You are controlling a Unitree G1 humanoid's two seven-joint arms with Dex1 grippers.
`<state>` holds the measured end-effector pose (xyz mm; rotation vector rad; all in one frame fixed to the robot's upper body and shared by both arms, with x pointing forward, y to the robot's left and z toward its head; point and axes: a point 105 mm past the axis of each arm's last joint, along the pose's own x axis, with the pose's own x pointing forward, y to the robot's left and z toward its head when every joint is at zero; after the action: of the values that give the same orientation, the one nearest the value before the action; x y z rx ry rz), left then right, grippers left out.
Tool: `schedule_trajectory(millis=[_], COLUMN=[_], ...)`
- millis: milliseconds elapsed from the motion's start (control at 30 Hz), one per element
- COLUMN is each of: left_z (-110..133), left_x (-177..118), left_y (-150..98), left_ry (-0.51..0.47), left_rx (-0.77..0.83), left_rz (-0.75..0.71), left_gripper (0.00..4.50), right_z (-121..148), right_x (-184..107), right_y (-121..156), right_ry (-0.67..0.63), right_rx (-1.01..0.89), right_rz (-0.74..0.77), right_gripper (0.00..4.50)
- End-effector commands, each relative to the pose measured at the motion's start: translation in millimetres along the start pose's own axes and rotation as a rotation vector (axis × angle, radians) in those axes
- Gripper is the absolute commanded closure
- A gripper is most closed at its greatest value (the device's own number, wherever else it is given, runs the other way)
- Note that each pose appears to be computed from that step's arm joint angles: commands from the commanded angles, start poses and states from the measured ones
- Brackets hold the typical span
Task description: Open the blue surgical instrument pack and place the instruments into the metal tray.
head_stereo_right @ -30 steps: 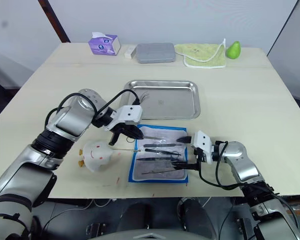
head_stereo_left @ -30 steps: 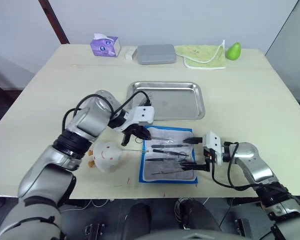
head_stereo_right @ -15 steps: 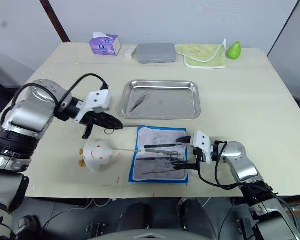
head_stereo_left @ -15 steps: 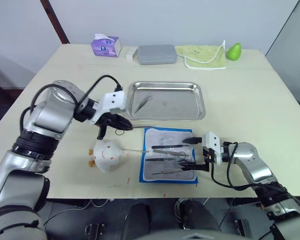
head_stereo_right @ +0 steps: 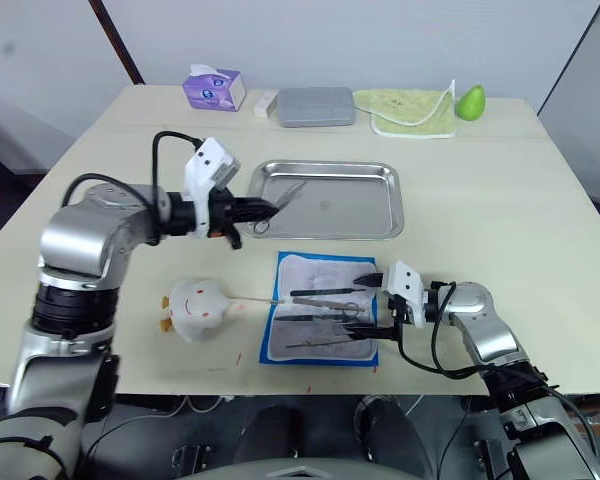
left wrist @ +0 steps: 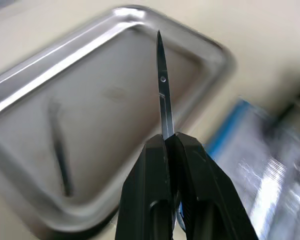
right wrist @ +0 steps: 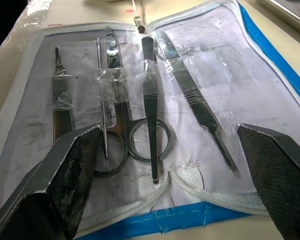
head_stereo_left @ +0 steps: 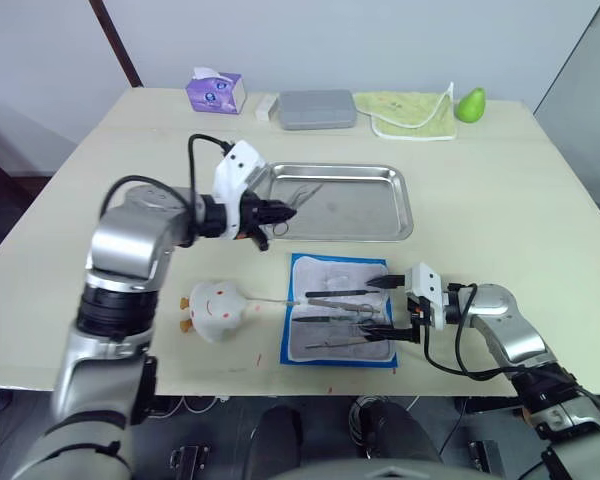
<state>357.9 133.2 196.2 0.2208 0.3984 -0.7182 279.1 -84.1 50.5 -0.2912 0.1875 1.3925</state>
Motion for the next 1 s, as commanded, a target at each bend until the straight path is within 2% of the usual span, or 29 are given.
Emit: schedule_trajectory(millis=[33, 167, 233, 333, 667, 1000], left_z=[18.7, 28.8, 22.3, 17.6, 3.4, -14.4], left_x=[2.7, 24.3, 37.1, 52.5, 84.6, 92.7], left_y=[5.7, 5.4, 15.8, 22.5, 25.3, 28.7], left_ry=[-0.034, -0.071, -0.033, -0.007, 0.044, 0.092], left_rx=[-0.002, -0.049, -0.082, -0.121, -0.145, -0.177], left_rz=[0.138, 0.214, 0.306, 0.367, 0.397, 0.416], left_gripper=[4.45, 4.45, 4.45, 4.45, 4.45, 4.45], right_z=[-55.6, -55.6, -55.3, -54.9, -54.7, -54.3], right_x=[-0.8, -1.7, -1.9, -1.9, -2.1, -3.6], right_y=[25.4, 24.9, 23.8, 22.9, 25.7, 25.3], right_ry=[0.189, 0.192, 0.193, 0.194, 0.191, 0.192], right_rx=[0.166, 0.166, 0.165, 0.163, 0.170, 0.174], right_rz=[0.062, 0.063, 0.061, 0.059, 0.052, 0.048], right_gripper=[0.00, 0.00, 0.00, 0.00, 0.00, 0.00])
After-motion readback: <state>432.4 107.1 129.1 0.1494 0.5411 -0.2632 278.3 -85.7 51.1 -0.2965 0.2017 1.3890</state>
